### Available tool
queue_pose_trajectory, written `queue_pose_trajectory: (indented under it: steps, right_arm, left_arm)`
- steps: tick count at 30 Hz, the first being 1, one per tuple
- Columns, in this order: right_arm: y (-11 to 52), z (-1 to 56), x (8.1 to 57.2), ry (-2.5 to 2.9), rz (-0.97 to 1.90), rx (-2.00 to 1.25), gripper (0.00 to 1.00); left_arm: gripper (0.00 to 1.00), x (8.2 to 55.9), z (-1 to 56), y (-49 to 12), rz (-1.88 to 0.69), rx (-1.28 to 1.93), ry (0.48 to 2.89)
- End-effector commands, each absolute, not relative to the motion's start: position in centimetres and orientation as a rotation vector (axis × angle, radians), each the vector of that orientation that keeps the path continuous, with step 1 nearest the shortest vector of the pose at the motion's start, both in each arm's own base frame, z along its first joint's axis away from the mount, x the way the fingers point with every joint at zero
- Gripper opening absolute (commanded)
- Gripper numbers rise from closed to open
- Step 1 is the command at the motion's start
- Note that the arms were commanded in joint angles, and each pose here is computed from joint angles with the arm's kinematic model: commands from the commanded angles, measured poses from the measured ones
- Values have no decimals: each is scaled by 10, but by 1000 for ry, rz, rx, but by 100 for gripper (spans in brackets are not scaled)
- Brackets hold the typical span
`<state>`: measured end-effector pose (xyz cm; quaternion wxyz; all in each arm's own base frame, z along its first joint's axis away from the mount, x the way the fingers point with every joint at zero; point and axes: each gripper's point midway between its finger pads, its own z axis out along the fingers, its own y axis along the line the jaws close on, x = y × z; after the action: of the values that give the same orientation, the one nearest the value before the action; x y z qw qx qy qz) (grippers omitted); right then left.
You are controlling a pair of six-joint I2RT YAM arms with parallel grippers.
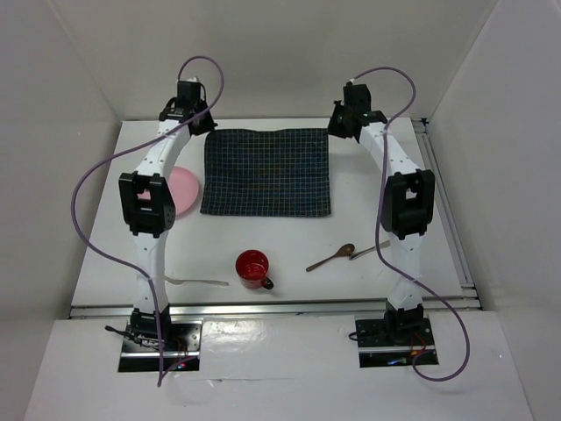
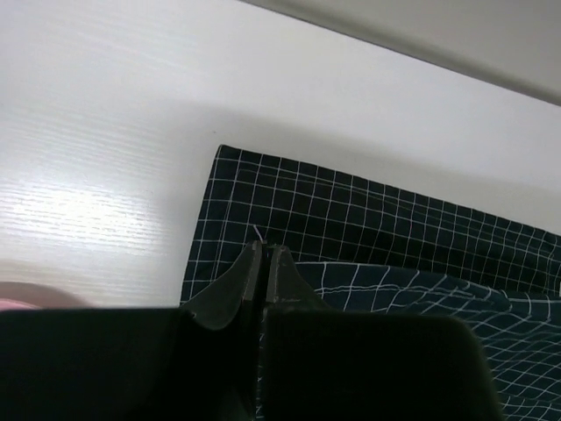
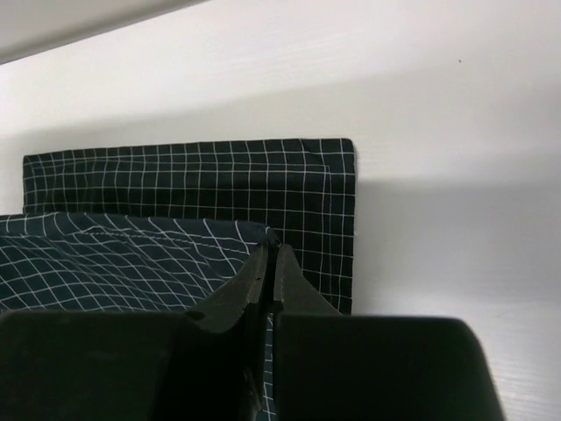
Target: Set the dinner table for one person
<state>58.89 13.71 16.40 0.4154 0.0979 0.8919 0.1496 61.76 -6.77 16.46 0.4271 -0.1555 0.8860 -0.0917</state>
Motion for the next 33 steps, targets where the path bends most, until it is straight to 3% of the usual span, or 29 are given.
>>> queue_pose_trajectory:
  steps: [1, 7, 8, 9, 10, 11, 14, 20, 23, 24, 25, 27, 28, 33]
  right_arm:
    - [148, 185, 610, 2139, 407, 197, 0]
    - [152, 154, 625, 2177, 402, 214, 0]
    - [152, 146, 625, 2190, 404, 226, 1]
    - [154, 146, 625, 2192, 415, 220, 33]
    - [154, 138, 625, 2204, 413, 222, 61]
    - [154, 133, 625, 2213, 410, 223, 85]
    - [153, 131, 619, 2223, 384, 242, 100]
    - [152, 172, 586, 2167, 302, 266, 96]
    - [166, 166, 556, 2222, 330, 255, 70]
    - [169, 149, 543, 2265, 326, 257, 61]
    - [180, 142, 532, 2299, 348, 229, 46]
    - [186, 119, 512, 2371, 364, 246, 30]
    - [192, 112, 505, 2401, 407, 244, 20]
    - [204, 77, 475, 2524, 491, 275, 11]
  left_arm:
    - [0, 635, 194, -63, -236, -354, 2126]
    - [1, 649, 165, -73, -291, -338, 2145]
    - [18, 651, 161, -73, -290, -338, 2148]
    - [63, 651, 153, -76, -303, -333, 2163]
    - [86, 654, 147, -76, -302, -334, 2169]
    - [100, 653, 147, -77, -311, -329, 2171]
    - [100, 650, 153, -77, -312, -328, 2166]
    - [100, 624, 189, -69, -281, -343, 2138]
    - [92, 600, 203, -71, -300, -320, 2150]
    - [84, 586, 182, -73, -308, -321, 2209]
    - [59, 578, 182, -80, -328, -304, 2223]
    - [26, 560, 147, -89, -344, -308, 2319]
    - [0, 553, 137, -94, -342, -302, 2356]
    - [0, 519, 79, -95, -343, -365, 2523]
